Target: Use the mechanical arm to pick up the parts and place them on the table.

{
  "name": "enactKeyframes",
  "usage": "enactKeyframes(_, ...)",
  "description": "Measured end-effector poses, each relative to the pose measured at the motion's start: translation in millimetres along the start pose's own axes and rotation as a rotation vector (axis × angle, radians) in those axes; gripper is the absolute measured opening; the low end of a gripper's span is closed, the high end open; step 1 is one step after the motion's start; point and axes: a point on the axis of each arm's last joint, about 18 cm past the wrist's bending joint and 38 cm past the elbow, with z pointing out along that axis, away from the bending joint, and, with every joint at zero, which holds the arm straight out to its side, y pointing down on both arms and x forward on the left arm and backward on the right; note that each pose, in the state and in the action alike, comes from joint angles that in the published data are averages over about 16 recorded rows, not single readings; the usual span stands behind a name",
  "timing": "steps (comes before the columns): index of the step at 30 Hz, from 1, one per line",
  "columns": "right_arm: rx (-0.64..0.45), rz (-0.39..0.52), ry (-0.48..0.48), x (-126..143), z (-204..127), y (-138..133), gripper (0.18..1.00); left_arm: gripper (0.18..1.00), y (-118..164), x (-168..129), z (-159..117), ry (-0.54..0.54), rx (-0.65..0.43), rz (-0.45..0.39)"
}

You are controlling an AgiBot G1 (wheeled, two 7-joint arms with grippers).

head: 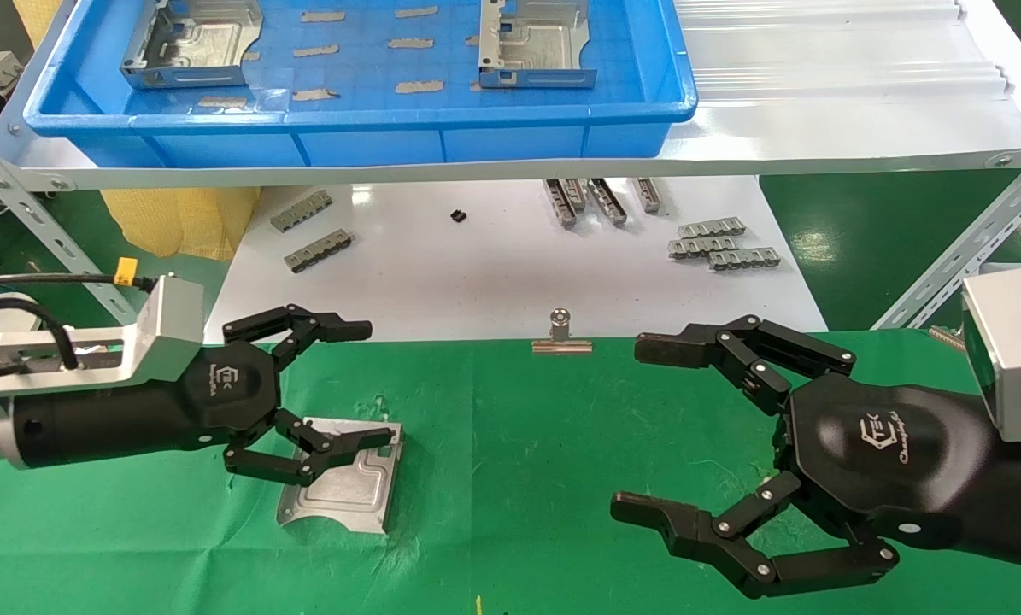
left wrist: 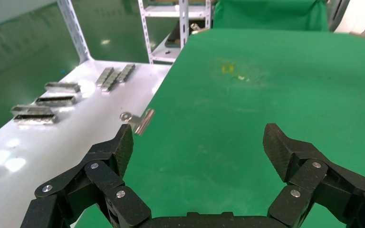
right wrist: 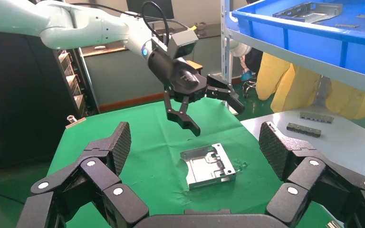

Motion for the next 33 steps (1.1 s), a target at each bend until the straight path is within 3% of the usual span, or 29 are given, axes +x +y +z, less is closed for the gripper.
enactKeyframes(33, 0.0, 0.0, 0.0, 0.0, 0.0, 0.0, 1.0, 1.001, -65.5, 72.0, -28.4, 0.091, 0.162, -0.075)
